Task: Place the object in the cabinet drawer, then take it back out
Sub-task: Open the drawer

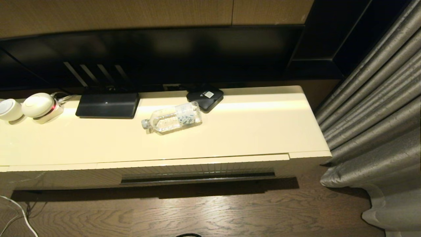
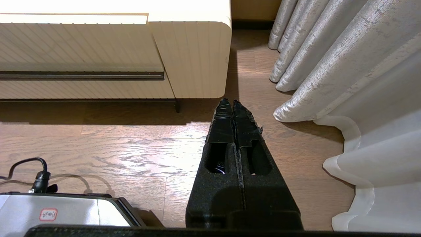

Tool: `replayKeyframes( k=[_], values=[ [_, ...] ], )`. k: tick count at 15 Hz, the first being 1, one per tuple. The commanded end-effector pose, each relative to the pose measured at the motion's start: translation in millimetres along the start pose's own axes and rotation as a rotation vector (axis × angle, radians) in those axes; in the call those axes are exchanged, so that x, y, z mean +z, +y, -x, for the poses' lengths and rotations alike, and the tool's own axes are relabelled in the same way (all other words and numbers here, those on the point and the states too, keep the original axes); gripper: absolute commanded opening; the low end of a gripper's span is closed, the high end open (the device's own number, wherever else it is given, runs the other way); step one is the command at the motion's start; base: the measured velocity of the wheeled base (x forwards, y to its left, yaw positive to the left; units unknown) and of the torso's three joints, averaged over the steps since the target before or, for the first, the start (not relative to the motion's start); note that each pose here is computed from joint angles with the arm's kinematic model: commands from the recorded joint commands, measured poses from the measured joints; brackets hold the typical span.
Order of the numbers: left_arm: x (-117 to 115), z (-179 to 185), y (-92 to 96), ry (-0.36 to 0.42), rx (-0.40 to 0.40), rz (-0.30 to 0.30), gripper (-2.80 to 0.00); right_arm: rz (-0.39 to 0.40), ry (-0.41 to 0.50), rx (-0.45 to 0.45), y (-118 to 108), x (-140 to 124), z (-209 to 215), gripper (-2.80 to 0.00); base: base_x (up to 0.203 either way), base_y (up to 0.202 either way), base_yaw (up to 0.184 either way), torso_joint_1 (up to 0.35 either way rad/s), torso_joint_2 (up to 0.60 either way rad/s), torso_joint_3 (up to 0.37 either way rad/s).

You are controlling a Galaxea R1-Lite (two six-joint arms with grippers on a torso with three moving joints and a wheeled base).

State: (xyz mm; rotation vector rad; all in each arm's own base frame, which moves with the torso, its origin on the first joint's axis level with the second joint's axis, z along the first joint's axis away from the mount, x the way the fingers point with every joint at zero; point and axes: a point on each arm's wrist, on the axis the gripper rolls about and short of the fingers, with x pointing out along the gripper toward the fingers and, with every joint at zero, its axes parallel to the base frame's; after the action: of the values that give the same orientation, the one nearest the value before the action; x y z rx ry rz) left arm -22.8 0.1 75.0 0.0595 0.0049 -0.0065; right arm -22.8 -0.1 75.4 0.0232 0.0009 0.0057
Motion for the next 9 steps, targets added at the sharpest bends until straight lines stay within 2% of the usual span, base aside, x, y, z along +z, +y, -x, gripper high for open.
replayKeyframes(
  k=[1,9],
  values=[
    [-0.9,-0.2,0.0,0.003,0.000,0.000,-2.80,0.002,0.002,0.000,0.0,-0.3,-0.2,-2.80,0.000,0.000,0.000,0.000,0.00,0.000],
    [-0.9,-0.2,0.0,0.003,0.000,0.000,-2.80,0.002,0.001,0.001,0.0,0.0,-0.1,-2.80,0.000,0.000,0.000,0.000,0.00,0.000]
  ],
)
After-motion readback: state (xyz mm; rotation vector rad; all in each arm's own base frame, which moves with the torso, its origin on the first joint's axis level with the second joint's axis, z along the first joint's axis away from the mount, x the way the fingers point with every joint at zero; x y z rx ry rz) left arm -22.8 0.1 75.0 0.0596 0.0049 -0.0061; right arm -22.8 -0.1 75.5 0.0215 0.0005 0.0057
